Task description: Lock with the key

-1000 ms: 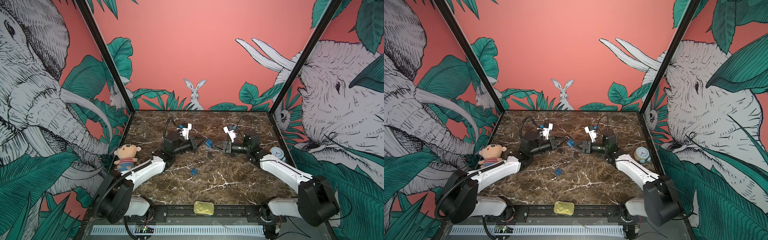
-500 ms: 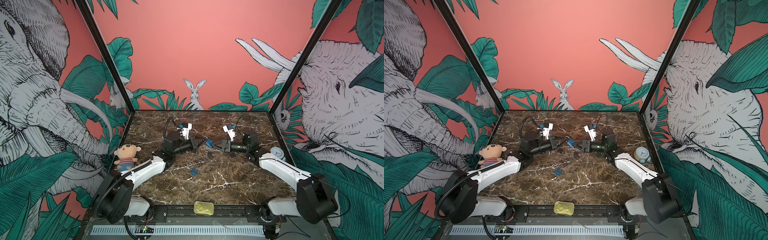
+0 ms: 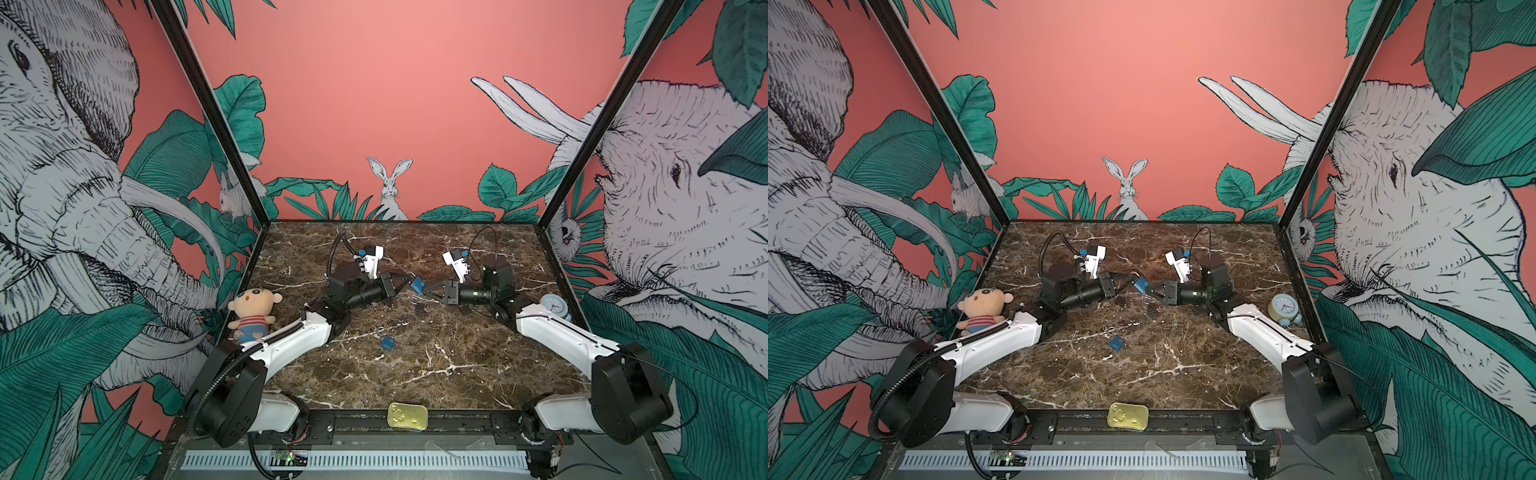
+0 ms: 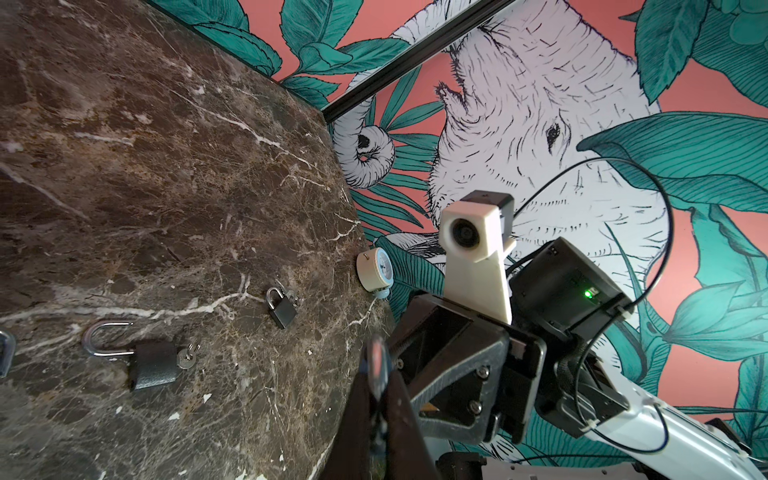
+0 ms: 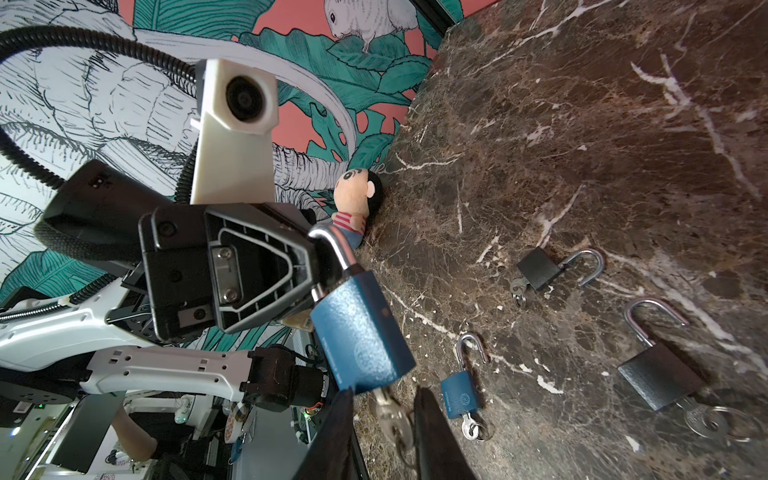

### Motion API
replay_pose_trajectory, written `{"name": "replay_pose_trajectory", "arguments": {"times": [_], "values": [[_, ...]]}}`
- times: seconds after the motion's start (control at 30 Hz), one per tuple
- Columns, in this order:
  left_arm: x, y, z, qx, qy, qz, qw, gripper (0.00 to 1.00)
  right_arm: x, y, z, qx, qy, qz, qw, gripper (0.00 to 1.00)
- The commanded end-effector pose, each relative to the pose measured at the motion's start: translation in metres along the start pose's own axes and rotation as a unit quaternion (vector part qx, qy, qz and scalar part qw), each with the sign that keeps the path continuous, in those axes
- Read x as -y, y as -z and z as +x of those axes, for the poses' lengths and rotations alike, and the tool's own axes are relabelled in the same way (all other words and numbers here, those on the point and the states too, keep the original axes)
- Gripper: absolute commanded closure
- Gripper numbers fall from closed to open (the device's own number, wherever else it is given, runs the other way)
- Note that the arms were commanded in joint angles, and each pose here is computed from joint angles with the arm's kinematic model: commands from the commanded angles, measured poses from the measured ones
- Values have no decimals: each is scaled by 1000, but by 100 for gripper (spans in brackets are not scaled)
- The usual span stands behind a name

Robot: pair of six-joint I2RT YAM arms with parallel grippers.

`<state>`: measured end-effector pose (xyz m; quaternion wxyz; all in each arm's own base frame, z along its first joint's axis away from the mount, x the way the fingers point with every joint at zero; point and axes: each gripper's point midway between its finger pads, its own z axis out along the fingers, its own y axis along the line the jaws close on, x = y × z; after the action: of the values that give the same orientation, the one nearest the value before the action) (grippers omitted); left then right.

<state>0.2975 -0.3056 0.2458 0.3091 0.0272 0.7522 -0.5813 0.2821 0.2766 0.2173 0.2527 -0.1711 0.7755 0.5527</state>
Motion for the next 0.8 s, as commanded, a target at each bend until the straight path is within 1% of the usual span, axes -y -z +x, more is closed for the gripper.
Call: {"name": "replay_pose_trajectory", "arguments": {"times": [0.0,0.3,0.43,0.6,0.77], "values": [[33,7,-25,47,-35,36,998,100,-12,-5,0,-3,20,-23,1000,73],[28,11,-27,59,-29,25,998,100,-15,-9,0,1,14,-34,999,87],[26,17,-31,74,-31,17,997,100,-13,-10,1,-1,9,-36,999,90],[23,22,-35,91,-30,10,995,100,-15,-11,1,2,-1,-52,999,100],[20,29,-45,126,-26,9,992,100,-15,-13,2,4,-13,-66,998,100]]}}
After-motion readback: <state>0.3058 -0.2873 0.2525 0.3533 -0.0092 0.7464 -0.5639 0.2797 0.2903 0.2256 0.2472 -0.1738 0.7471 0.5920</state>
